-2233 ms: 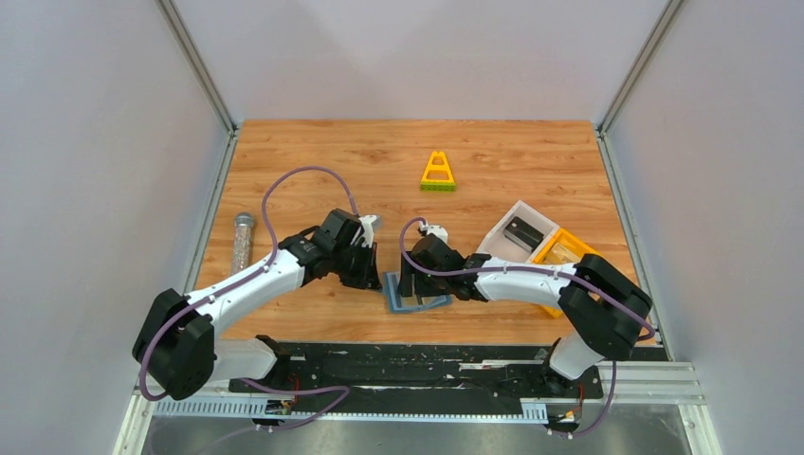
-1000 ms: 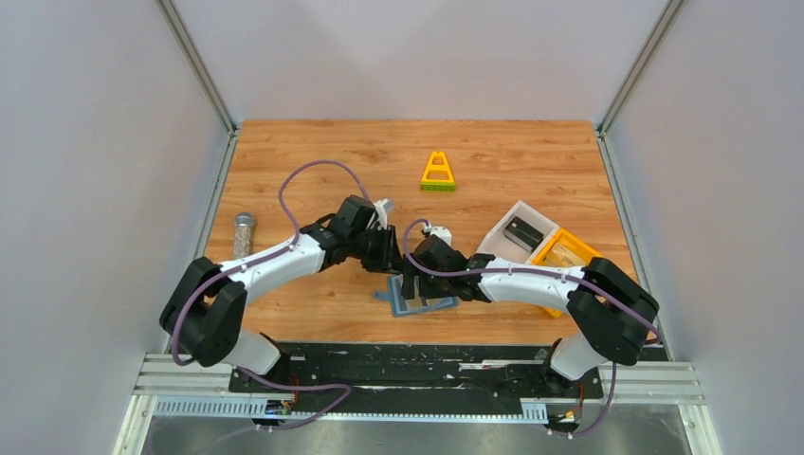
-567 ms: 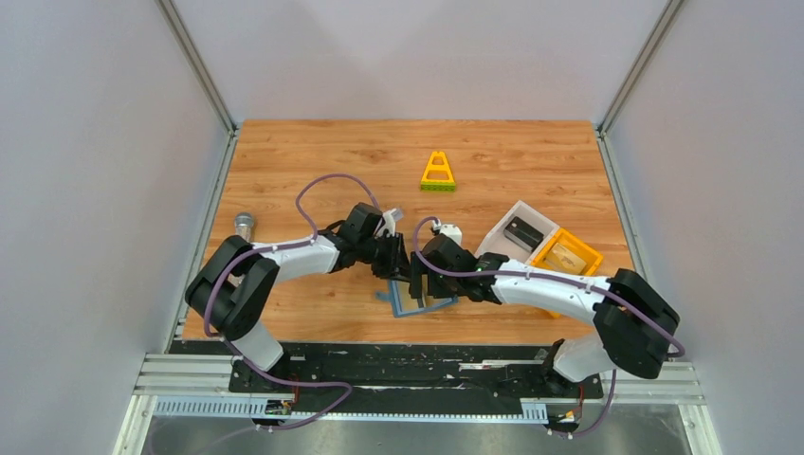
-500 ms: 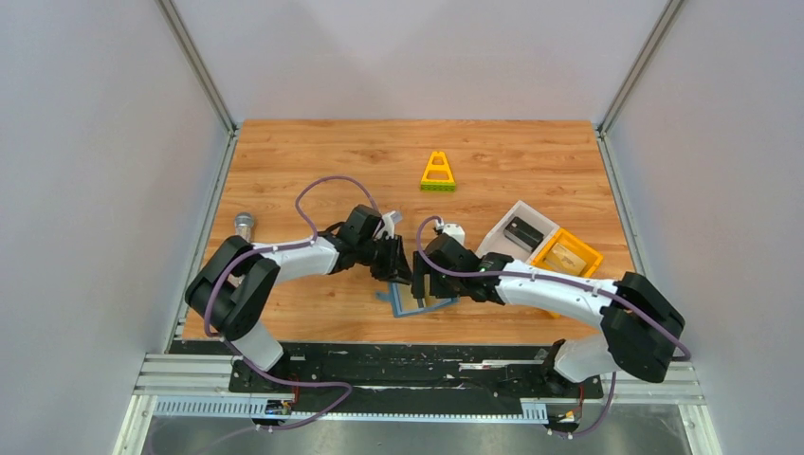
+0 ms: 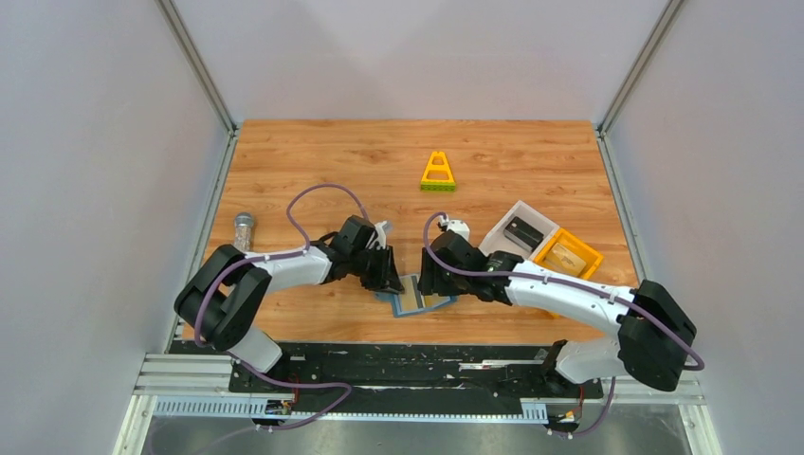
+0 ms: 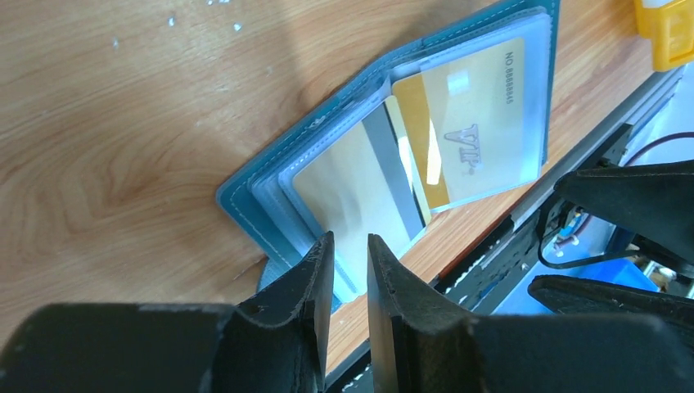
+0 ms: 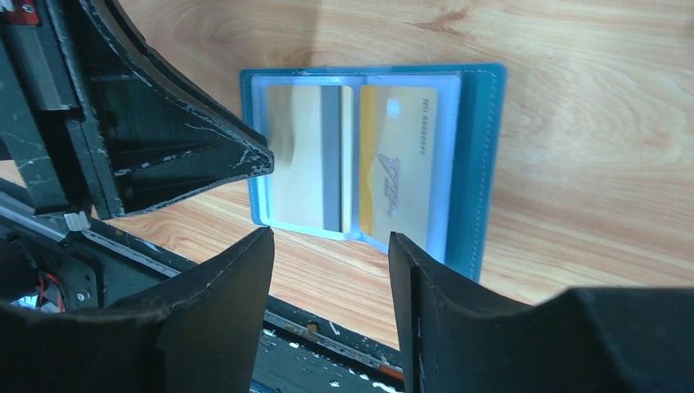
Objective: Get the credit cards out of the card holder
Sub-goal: Remove the credit card from the card holder, then place the credit card in the storage box.
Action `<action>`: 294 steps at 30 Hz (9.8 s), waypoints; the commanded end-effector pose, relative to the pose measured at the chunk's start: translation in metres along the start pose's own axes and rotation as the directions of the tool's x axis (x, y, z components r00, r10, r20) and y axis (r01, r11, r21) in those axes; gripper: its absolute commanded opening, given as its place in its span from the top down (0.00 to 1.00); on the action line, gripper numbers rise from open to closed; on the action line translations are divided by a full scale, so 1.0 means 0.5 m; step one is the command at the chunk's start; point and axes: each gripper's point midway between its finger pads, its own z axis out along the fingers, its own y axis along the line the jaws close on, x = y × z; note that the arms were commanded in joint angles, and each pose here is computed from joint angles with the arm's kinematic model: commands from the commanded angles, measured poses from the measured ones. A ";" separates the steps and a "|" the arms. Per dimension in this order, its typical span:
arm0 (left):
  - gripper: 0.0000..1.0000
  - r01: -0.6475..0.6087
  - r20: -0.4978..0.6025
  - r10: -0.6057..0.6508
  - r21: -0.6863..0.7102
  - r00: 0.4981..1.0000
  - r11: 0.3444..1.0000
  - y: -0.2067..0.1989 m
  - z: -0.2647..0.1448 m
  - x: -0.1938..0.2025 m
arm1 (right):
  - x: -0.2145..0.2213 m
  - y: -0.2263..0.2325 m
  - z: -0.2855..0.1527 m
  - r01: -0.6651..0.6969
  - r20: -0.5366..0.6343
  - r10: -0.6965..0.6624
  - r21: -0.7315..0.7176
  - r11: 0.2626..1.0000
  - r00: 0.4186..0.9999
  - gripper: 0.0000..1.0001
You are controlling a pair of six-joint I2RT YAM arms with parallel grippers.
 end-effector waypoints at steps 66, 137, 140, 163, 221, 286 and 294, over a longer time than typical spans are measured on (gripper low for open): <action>0.72 -0.042 0.037 0.045 -0.078 0.998 0.996 0.031 -0.013 0.000 | 0.037 0.023 0.090 -0.099 -0.104 0.069 -0.324 0.941 0.992 1.00; 0.50 -0.192 0.101 0.175 0.196 0.979 0.962 -0.131 -0.076 -0.051 | -0.051 0.025 -0.093 -0.087 0.058 0.123 -0.418 0.904 0.991 1.00; 0.49 -0.190 0.091 0.174 0.209 0.980 0.959 -0.134 -0.075 -0.047 | -0.055 0.041 -0.112 -0.064 0.067 0.107 -0.463 0.884 0.992 1.00; 0.48 -0.736 0.485 0.689 -0.127 0.538 0.665 -0.247 -0.185 -0.091 | -0.175 0.030 -0.190 -0.659 0.002 0.695 -0.315 0.683 0.719 1.00; 1.00 -0.772 0.482 0.708 -0.095 0.517 0.628 -0.322 -0.179 -0.009 | -0.208 -0.051 -0.278 -0.025 0.509 0.192 -0.317 0.948 0.839 0.48; 0.00 -0.431 0.370 0.386 0.045 0.845 0.901 -0.285 -0.260 -0.070 | -0.264 -0.183 -0.324 -0.190 0.342 0.342 -0.407 0.893 0.875 1.00; 0.00 -0.464 0.384 0.477 -0.134 0.791 0.876 -0.235 -0.318 -0.079 | -0.268 -0.383 -0.341 -0.452 0.405 0.467 -0.138 0.881 0.786 1.00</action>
